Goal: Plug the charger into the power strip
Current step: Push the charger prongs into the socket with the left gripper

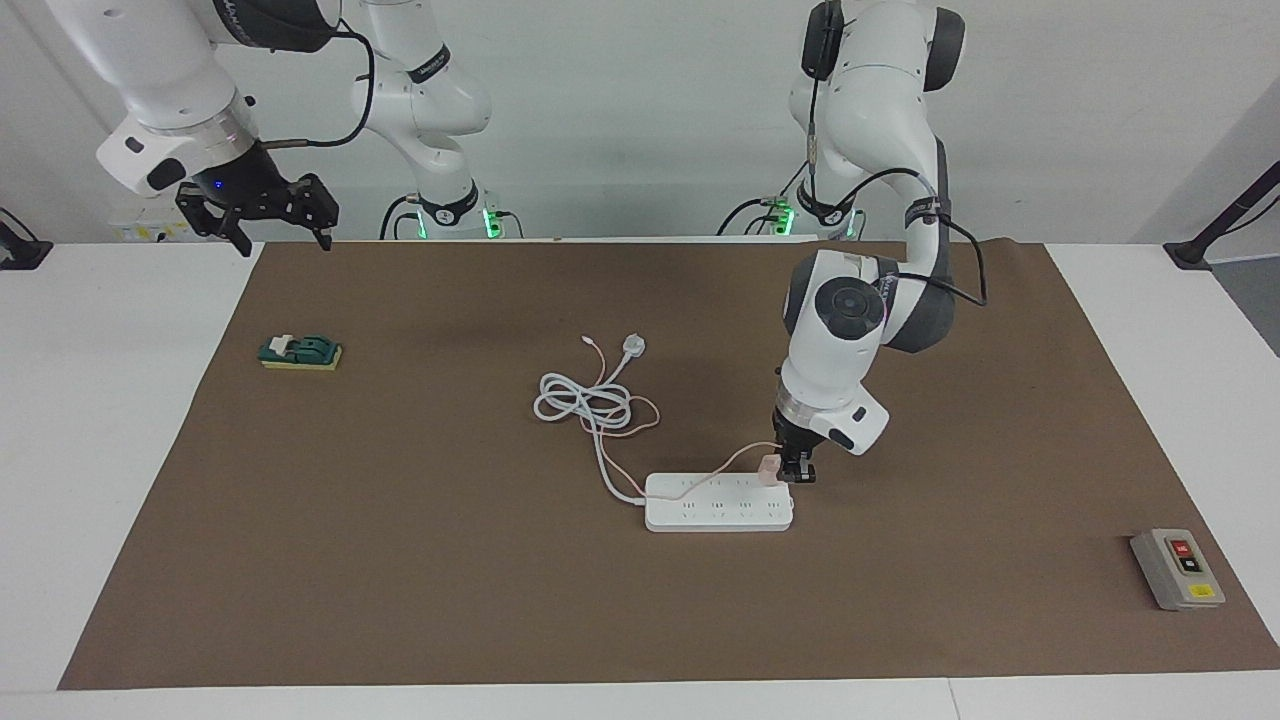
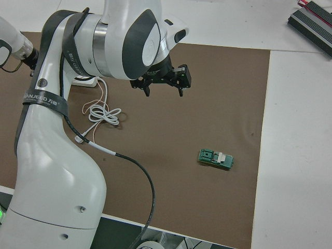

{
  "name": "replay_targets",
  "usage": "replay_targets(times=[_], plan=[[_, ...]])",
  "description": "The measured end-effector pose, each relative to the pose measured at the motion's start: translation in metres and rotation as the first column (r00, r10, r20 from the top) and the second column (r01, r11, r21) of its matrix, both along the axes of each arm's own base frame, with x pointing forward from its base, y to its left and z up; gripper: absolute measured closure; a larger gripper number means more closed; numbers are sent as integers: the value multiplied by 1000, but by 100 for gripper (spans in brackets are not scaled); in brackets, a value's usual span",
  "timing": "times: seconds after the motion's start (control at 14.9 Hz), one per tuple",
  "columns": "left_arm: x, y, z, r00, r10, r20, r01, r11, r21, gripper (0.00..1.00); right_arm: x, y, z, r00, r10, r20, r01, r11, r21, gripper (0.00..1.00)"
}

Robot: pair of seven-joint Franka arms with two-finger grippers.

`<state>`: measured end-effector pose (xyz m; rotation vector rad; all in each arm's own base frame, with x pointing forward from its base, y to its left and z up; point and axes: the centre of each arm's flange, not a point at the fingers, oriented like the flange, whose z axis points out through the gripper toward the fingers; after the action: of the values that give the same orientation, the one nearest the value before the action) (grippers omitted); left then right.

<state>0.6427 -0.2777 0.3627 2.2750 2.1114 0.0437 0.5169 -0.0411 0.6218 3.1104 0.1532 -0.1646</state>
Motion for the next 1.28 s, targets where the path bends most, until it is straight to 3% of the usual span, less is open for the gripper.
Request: replay_targets(times=[1.28], plan=[[-3, -2, -16, 1000, -18, 22, 18, 1000, 9, 69, 0, 0, 0, 1000, 0, 0, 0, 1000, 0, 0]])
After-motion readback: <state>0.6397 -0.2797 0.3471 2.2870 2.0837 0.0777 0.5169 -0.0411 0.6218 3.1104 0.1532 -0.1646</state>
